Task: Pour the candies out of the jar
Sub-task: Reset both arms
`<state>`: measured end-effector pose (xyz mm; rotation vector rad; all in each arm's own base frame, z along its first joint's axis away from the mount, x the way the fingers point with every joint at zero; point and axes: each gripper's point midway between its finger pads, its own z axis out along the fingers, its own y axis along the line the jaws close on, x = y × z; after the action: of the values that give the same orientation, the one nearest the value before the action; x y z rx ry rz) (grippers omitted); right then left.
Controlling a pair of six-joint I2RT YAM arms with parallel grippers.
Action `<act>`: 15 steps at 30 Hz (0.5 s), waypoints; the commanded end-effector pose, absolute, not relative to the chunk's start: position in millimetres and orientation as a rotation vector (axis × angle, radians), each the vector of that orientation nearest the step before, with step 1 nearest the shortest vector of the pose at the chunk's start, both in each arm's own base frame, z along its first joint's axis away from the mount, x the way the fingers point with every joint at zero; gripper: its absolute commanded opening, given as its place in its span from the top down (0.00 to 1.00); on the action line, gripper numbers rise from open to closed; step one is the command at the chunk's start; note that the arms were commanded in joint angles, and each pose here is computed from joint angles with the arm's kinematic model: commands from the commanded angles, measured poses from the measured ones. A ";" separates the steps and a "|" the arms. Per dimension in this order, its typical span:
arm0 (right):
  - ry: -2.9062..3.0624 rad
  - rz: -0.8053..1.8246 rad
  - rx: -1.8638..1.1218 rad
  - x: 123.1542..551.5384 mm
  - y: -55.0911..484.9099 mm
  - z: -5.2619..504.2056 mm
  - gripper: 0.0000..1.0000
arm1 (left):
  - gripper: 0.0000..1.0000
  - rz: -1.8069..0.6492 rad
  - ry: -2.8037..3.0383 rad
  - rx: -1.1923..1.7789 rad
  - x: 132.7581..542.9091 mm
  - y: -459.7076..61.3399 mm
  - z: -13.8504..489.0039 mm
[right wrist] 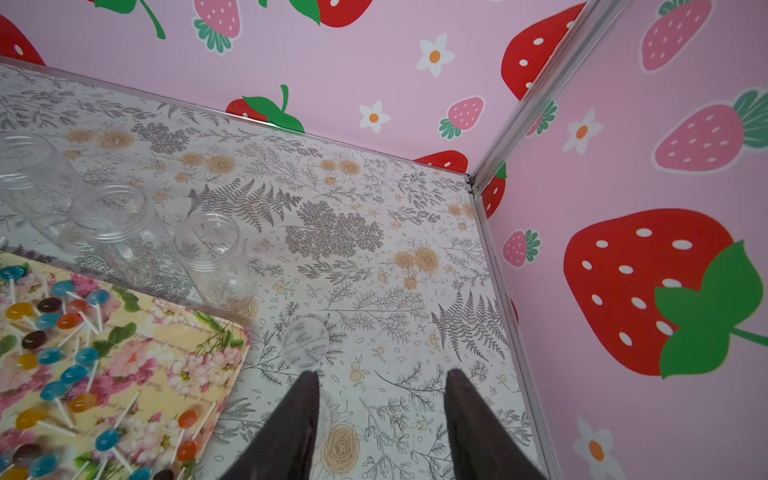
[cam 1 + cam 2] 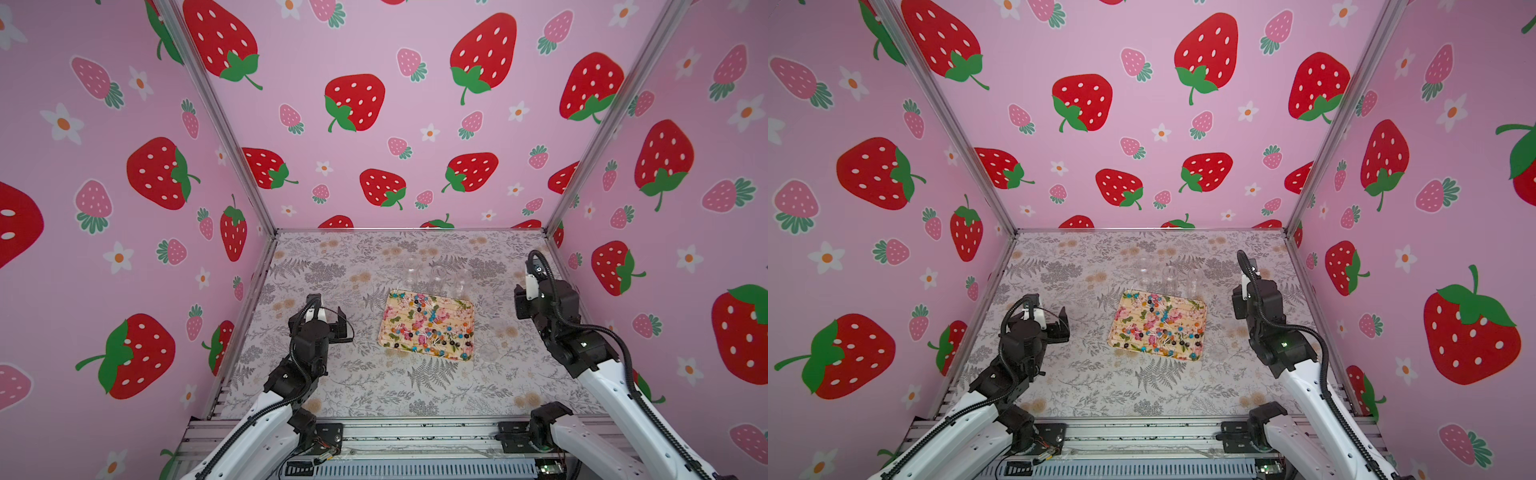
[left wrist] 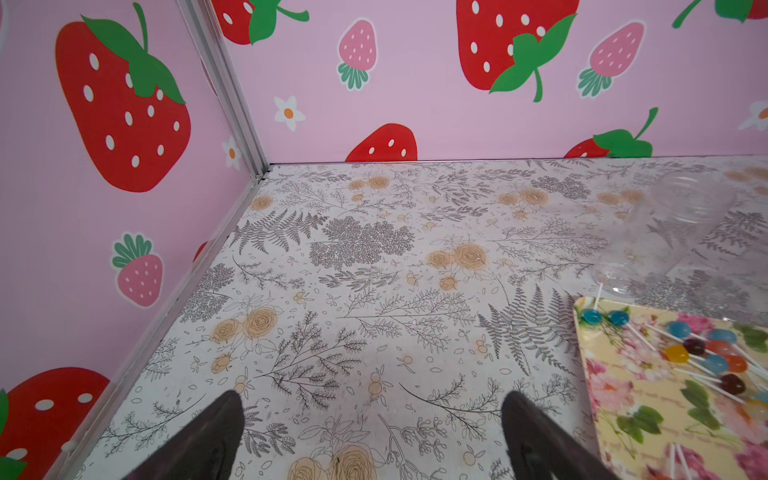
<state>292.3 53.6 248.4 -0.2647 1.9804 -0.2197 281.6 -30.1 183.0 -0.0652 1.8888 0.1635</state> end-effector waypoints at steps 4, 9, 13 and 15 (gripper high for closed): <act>1.959 -0.207 -0.138 279.9 34.2 228.2 0.43 | 0.01 0.203 1.820 -0.126 285.2 -16.3 195.8; 1.944 -0.261 -0.052 274.4 18.1 221.8 0.17 | 0.01 0.199 1.801 -0.176 283.1 -7.2 192.7; 1.926 -0.317 0.005 273.3 6.8 215.5 0.04 | 0.01 0.196 1.785 -0.228 283.1 1.2 190.9; 1.913 -0.322 0.004 274.8 6.4 211.5 0.00 | 0.01 0.205 1.794 -0.232 284.1 3.4 187.9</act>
<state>272.6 16.2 205.6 -0.0704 1.9677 -0.2920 281.5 -2.0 179.2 -0.1772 1.8398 0.2157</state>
